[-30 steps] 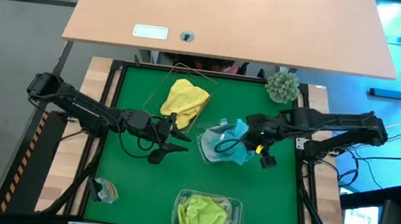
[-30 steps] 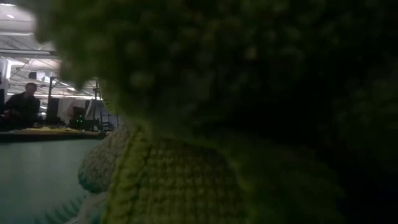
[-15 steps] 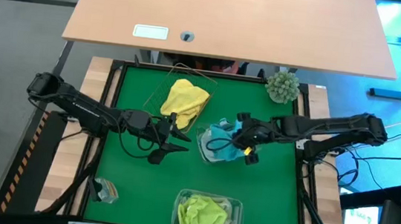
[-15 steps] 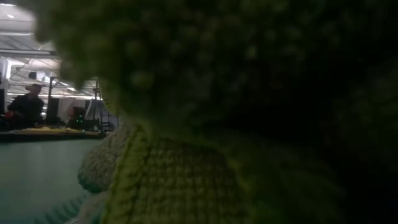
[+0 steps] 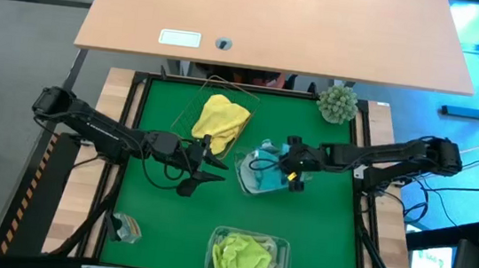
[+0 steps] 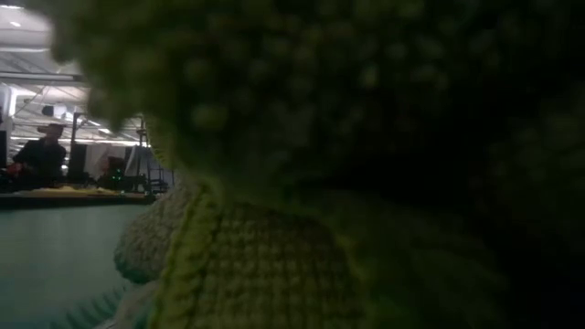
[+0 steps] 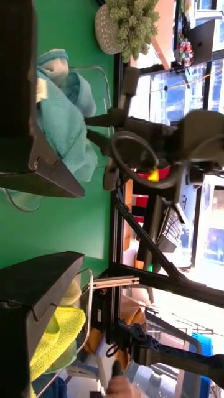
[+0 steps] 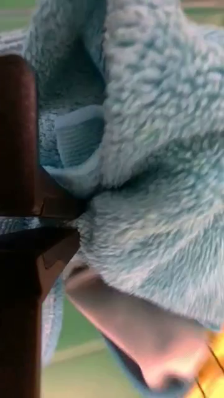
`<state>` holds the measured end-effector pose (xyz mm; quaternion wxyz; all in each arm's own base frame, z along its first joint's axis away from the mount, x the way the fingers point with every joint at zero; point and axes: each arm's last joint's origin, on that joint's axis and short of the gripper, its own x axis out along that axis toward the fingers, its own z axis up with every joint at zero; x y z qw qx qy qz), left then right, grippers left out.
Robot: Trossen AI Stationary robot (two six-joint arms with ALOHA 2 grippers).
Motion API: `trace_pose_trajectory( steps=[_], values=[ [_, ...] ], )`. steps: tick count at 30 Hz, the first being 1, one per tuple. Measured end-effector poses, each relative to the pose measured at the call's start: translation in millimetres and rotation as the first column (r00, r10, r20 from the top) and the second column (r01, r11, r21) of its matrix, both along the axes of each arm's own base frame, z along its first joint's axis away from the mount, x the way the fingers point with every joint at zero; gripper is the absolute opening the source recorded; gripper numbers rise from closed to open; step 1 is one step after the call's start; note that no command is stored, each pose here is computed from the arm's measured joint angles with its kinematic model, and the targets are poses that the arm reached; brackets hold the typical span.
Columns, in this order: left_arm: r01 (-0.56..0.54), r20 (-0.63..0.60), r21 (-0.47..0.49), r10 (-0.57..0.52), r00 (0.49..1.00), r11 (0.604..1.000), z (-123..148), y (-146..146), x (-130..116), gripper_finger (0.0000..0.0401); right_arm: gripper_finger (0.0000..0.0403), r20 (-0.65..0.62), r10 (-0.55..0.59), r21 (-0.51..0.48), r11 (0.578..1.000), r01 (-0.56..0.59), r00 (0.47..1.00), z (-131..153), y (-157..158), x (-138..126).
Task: Sort microfiber towel by color & place in baskets
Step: Put the blue towel into the top transparent bin
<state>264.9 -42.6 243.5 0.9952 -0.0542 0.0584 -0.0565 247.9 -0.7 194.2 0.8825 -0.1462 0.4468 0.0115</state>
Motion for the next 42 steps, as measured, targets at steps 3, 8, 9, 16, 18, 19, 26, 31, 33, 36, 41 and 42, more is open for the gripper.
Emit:
trace_pose_trajectory(
  steps=[3,8,9,16,18,19,26,31,33,36,41,42],
  values=[
    [0.000,0.000,0.000,0.000,1.000,1.000,0.0,-0.1,0.0,0.0147,0.0012,0.001,0.019,0.054,0.998,-0.019,1.000,-15.2,-3.2,-6.3],
    [0.001,0.000,0.000,-0.001,1.000,1.000,0.0,-0.1,0.0,0.0147,0.0012,-0.003,0.050,0.098,0.994,-0.049,0.999,-33.3,-2.3,-15.6],
    [0.001,0.000,0.000,-0.001,1.000,1.000,0.0,-0.1,0.0,0.0147,0.0012,0.001,0.052,0.099,0.994,-0.052,0.999,-35.3,-2.2,-16.6],
    [0.000,0.000,0.000,0.000,1.000,1.000,0.0,0.0,0.0,0.0147,0.0012,0.020,0.053,0.099,0.994,-0.054,0.998,-36.9,-2.2,-16.7],
    [0.000,0.000,0.000,0.000,1.000,1.000,0.0,0.0,0.0,0.0147,0.0012,0.041,0.053,0.098,0.994,-0.057,0.998,-36.0,-2.1,-15.2],
    [0.001,0.000,0.000,-0.001,1.000,1.000,0.0,-0.1,0.0,0.0147,0.0012,0.054,0.053,0.097,0.994,-0.058,0.997,-35.3,-2.2,-14.2],
    [0.000,0.000,0.000,0.000,1.000,1.000,0.0,-0.1,0.0,0.0147,0.0012,0.088,-0.008,0.019,1.000,0.006,0.996,-33.0,-5.1,-11.5],
    [0.000,0.000,0.000,0.000,1.000,1.000,0.0,0.0,0.0,0.0147,0.0027,0.088,-0.010,0.017,1.000,0.008,0.996,-33.0,-5.2,-11.5],
    [0.000,0.000,0.000,0.000,1.000,1.000,0.0,0.0,0.0,0.0147,0.0047,0.088,-0.007,0.020,1.000,0.005,0.996,-32.9,-5.1,-11.4],
    [0.000,0.000,0.000,0.000,1.000,1.000,0.0,-0.1,0.0,0.0147,0.0086,0.084,-0.005,0.022,1.000,0.003,0.996,-29.9,-5.0,-9.9],
    [0.000,0.000,0.000,0.000,1.000,1.000,0.0,0.0,0.0,0.0147,0.0138,0.064,-0.005,0.022,1.000,0.004,0.998,-16.3,-5.1,-4.0],
    [0.000,0.001,-0.001,0.000,1.000,1.000,0.1,0.0,0.0,0.0147,0.0144,0.053,-0.005,0.023,1.000,0.004,0.999,-12.3,-5.1,-2.7]
  ],
)
